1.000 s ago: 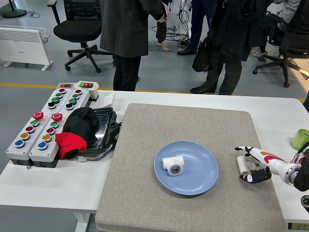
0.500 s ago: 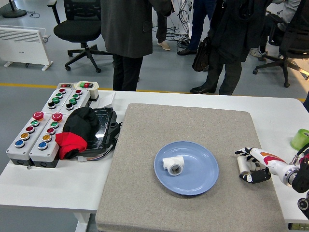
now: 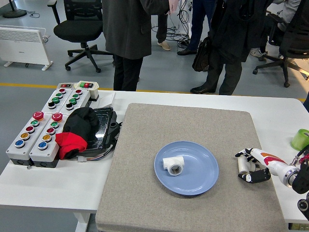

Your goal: Pick pipe place plate twice

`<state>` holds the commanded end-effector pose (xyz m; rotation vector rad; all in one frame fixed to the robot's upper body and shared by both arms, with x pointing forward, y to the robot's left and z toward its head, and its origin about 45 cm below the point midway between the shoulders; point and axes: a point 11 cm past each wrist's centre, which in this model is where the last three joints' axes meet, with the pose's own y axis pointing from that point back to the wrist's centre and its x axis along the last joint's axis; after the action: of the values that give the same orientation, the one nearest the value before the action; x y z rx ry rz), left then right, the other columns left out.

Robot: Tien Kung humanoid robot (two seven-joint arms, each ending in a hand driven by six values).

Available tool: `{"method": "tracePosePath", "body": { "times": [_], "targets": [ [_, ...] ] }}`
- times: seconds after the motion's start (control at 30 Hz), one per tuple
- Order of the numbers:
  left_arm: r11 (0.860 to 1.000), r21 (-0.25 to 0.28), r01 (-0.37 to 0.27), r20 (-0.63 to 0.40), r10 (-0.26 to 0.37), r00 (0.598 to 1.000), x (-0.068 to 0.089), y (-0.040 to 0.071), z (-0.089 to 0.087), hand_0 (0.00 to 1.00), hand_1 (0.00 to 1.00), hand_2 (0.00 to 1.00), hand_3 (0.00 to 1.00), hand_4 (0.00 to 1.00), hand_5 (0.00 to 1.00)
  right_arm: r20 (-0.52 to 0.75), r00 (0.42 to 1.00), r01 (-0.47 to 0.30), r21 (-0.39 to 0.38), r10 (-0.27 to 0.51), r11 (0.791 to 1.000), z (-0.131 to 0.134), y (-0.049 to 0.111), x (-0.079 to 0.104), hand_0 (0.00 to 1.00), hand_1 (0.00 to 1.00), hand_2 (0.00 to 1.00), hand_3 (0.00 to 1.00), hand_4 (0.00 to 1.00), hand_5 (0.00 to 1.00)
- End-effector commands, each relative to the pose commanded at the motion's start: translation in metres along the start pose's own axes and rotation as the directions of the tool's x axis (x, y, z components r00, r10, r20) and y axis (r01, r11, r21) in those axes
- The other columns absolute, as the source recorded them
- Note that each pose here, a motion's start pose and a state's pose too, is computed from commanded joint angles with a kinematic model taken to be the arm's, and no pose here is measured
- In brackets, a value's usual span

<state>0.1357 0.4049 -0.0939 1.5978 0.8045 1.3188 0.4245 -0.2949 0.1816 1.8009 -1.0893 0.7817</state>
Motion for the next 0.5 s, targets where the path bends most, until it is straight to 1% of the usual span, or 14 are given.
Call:
{"method": "tracePosePath", "body": {
  "times": [0.2,0.33,0.37,0.5],
  "targets": [
    [1.000,-0.003,-0.001,0.000,0.001,1.000,0.000,0.000,0.001,0.723,0.747,0.700,0.647,0.404,0.998,0.002,1.000,-0.031,0.035,0.031,0.999,-0.010,0.002,0.009,0.380,0.499,0.579,0.730,0.683,0.308],
    [1.000,-0.004,-0.001,0.000,0.001,1.000,0.001,0.000,0.002,0.723,0.747,0.700,0.647,0.404,0.998,-0.001,0.999,-0.045,0.072,0.045,0.996,-0.022,0.004,0.014,0.380,0.499,0.579,0.730,0.683,0.308],
    [1.000,-0.005,0.000,0.000,0.001,1.000,0.001,0.001,0.002,0.723,0.747,0.700,0.647,0.405,0.998,-0.001,0.999,-0.048,0.091,0.048,0.995,-0.029,0.005,0.015,0.371,0.494,0.577,0.727,0.671,0.296],
    [1.000,-0.005,-0.001,0.000,0.001,1.000,0.001,0.001,0.003,0.723,0.747,0.700,0.647,0.405,0.998,0.008,0.999,-0.046,0.134,0.045,0.990,-0.044,0.008,0.015,0.371,0.494,0.577,0.727,0.671,0.296]
  ]
}}
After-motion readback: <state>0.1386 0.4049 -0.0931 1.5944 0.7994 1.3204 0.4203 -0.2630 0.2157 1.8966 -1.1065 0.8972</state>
